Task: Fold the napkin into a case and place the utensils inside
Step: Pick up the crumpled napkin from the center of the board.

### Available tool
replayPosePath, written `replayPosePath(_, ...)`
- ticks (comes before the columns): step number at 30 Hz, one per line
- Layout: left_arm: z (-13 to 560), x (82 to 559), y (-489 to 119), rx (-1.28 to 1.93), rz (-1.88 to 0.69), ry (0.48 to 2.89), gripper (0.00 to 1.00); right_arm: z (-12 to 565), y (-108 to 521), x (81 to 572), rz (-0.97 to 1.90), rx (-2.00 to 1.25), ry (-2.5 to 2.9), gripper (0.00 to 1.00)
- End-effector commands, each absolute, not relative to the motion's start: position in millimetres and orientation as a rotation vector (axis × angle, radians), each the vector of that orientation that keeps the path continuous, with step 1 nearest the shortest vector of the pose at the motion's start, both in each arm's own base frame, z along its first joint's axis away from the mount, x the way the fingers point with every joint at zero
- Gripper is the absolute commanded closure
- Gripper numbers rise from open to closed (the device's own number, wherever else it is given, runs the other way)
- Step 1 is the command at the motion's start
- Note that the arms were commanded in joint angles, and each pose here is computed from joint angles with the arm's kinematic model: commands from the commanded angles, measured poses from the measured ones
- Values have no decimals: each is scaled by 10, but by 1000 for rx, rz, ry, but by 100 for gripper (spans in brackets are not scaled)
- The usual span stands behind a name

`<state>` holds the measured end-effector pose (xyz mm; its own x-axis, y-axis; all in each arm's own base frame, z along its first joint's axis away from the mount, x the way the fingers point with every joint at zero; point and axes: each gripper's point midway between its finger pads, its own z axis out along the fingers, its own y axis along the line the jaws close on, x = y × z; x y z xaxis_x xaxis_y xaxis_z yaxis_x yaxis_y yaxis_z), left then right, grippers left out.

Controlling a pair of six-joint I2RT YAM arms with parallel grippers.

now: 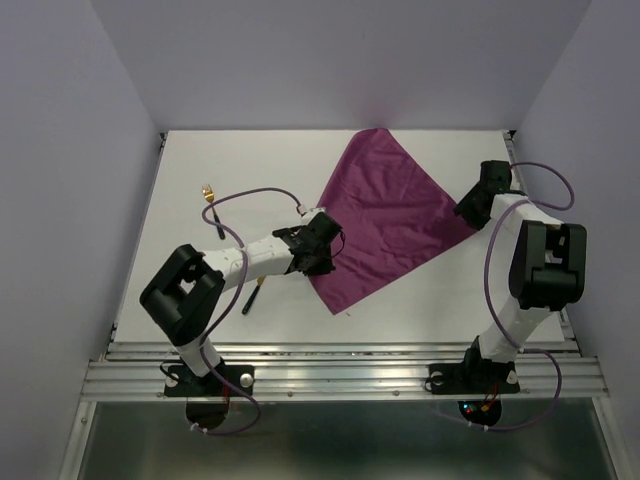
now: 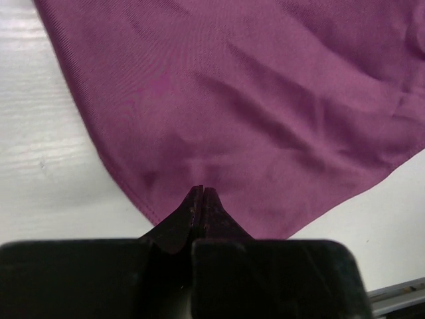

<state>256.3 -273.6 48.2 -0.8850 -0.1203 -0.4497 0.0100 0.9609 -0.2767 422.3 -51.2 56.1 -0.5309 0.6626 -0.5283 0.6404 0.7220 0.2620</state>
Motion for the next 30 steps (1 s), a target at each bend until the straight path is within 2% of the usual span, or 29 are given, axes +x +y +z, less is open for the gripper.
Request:
replayPosePath(1, 468, 2730, -2839, -12, -375, 2629, 100, 601, -530, 4393, 85, 999, 2262, 52)
replayPosePath(9, 352, 2990, -2644, 3, -319, 2648, 100, 354, -462, 4089, 80, 996, 2333, 50)
replayPosePath(12, 338, 3121, -2607, 61, -273, 2655, 100, 208, -305, 3935, 103, 985, 2381, 50)
replayPosePath(15, 350, 3325, -2331, 92, -106, 2652, 100, 118, -40, 3756, 132, 941, 2422, 46)
replayPosePath(18, 380, 3490, -2254, 108, -83, 2646, 100, 1, 104, 3512, 139, 957, 2466, 46)
replayPosePath(25, 514, 4039, -2312, 100, -83, 2594, 100, 162, 343, 3058, 234, 1043, 2370, 42)
replayPosePath(30, 908, 4368, -2388, 95, -61, 2500, 100, 552, 229, 2868, 225, 1041, 2245, 37)
